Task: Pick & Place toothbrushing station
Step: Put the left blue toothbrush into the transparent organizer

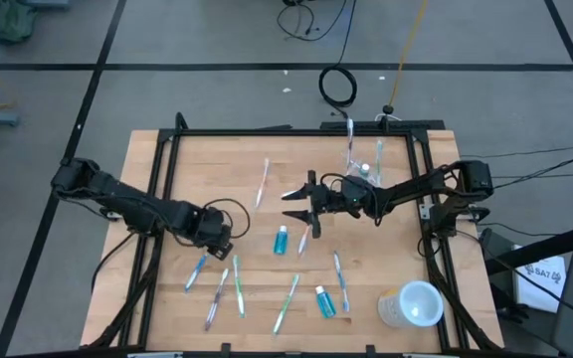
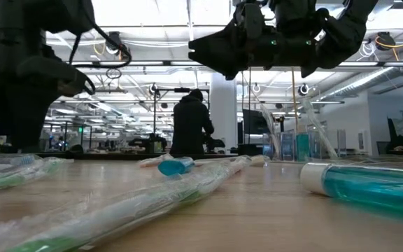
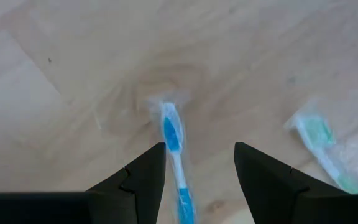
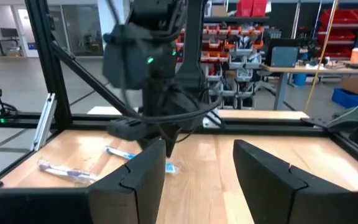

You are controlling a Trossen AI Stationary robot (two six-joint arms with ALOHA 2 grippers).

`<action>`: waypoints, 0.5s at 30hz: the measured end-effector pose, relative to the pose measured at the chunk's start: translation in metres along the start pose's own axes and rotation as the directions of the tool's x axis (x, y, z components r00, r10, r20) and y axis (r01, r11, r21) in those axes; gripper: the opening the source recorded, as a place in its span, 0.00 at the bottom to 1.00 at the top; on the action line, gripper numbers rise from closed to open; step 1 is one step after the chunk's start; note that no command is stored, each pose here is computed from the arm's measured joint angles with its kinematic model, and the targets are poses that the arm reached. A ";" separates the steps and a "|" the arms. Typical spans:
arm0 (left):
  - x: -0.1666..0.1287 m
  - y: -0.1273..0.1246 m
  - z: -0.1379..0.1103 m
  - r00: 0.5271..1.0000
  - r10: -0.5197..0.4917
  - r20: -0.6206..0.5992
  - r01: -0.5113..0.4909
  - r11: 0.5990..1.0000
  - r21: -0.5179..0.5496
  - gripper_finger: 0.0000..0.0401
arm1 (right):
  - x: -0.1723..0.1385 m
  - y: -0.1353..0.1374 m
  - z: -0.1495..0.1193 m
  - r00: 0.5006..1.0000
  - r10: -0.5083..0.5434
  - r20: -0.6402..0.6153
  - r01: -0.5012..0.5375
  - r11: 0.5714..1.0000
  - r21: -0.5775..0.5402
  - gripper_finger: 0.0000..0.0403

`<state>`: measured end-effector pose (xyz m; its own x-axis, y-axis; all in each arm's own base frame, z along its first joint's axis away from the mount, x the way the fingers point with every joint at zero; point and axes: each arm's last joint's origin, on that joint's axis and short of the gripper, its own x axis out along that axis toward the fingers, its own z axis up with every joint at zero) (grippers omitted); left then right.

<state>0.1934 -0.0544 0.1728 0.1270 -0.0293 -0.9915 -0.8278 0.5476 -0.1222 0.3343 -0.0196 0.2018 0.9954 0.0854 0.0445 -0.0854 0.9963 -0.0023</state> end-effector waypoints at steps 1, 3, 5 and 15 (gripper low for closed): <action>0.001 -0.001 -0.003 1.000 0.006 0.009 -0.006 1.000 -0.002 0.49 | 0.000 0.000 0.000 1.000 0.000 0.004 0.000 1.000 -0.007 0.45; 0.002 -0.003 -0.007 0.999 0.025 0.041 -0.024 1.000 -0.014 0.49 | 0.000 0.000 0.001 1.000 0.000 0.007 0.000 1.000 -0.023 0.45; 0.005 -0.005 -0.010 0.998 0.039 0.050 -0.037 0.999 -0.024 0.49 | 0.000 0.000 0.001 1.000 0.000 0.007 0.001 1.000 -0.023 0.45; 0.027 -0.011 -0.014 0.992 0.125 0.028 -0.124 0.992 -0.035 0.46 | 0.000 0.000 0.000 1.000 0.001 -0.002 -0.001 1.000 0.020 0.45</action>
<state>0.1984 -0.0730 0.1464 0.0380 0.0624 -0.9973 -0.8558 0.5174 -0.0003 0.3341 -0.0196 0.2014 0.9954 0.0862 0.0425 -0.0870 0.9960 0.0179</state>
